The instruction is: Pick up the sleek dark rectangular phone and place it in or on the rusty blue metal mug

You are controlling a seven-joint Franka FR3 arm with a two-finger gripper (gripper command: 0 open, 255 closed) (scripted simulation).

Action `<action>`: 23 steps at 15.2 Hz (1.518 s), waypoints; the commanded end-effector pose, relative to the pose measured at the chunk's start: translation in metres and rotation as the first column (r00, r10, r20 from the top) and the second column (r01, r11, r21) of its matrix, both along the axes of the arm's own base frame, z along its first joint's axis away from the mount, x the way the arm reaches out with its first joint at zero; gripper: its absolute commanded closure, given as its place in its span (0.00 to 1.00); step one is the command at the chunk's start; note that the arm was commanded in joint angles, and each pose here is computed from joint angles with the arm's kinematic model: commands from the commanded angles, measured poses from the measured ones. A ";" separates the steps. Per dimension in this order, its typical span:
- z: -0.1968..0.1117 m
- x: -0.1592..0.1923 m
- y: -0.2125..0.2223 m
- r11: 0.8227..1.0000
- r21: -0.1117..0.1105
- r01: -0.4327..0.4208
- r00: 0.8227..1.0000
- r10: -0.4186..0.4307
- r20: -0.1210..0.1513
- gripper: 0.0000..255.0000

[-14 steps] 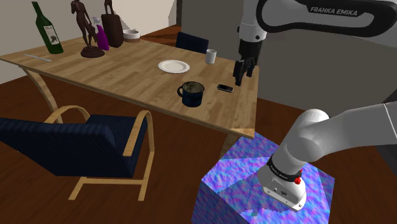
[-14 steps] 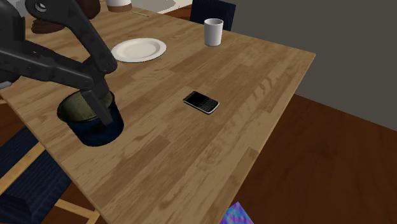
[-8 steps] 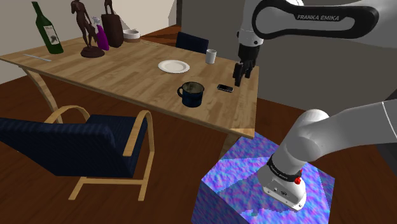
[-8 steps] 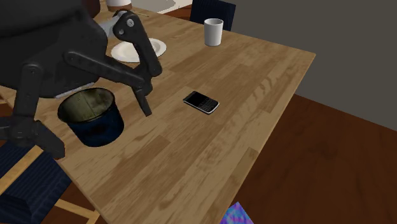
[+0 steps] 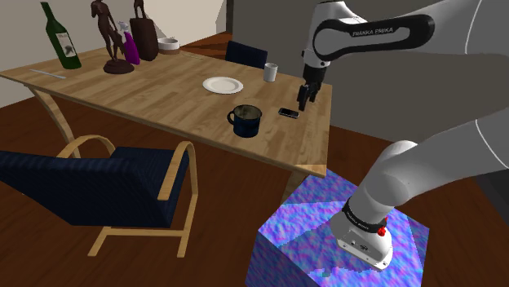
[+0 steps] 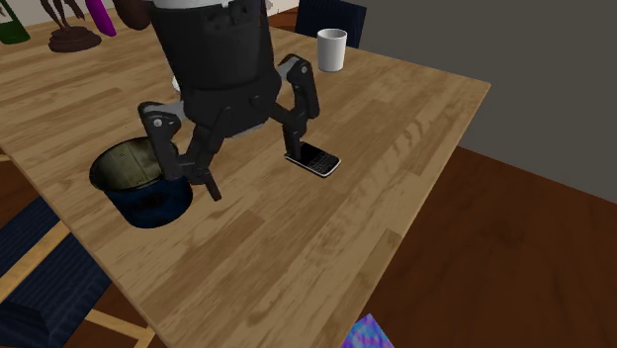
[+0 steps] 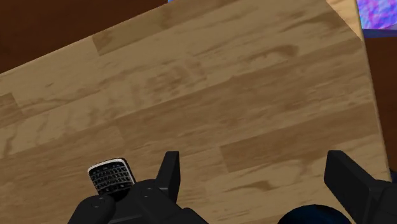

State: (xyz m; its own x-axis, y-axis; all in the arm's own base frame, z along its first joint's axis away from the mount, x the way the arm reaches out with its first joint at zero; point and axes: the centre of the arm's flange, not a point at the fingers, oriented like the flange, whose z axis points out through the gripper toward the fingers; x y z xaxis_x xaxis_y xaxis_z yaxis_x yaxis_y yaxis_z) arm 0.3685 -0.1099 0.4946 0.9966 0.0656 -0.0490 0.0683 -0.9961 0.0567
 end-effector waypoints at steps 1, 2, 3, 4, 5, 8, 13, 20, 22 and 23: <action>-0.012 0.010 -0.022 1.000 0.007 -0.009 1.000 0.009 0.007 0.00; -0.018 0.016 -0.032 1.000 0.011 -0.013 1.000 0.013 0.010 0.00; -0.025 0.021 -0.043 1.000 0.016 -0.018 1.000 0.017 0.013 0.00; -0.032 0.027 -0.053 1.000 0.020 -0.022 1.000 0.021 0.016 0.00; -0.038 0.032 -0.063 0.999 0.024 -0.026 1.000 0.025 0.019 0.00; -0.059 0.049 -0.093 0.999 0.036 -0.039 0.999 0.038 0.027 0.00; -0.093 0.079 -0.143 0.997 0.056 -0.060 0.997 0.057 0.042 0.00; -0.133 0.106 -0.185 0.994 0.072 -0.078 0.996 0.074 0.055 0.00; -0.144 0.106 -0.184 0.994 0.072 -0.078 0.996 0.074 0.055 0.00; -0.149 0.106 -0.184 0.994 0.072 -0.078 0.996 0.074 0.055 0.00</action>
State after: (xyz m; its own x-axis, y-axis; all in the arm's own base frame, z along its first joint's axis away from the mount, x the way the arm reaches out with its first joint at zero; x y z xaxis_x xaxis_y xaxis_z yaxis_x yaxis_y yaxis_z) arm 0.4754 -0.2942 0.3508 0.9897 0.1429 0.0101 0.1430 -0.9896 -0.0122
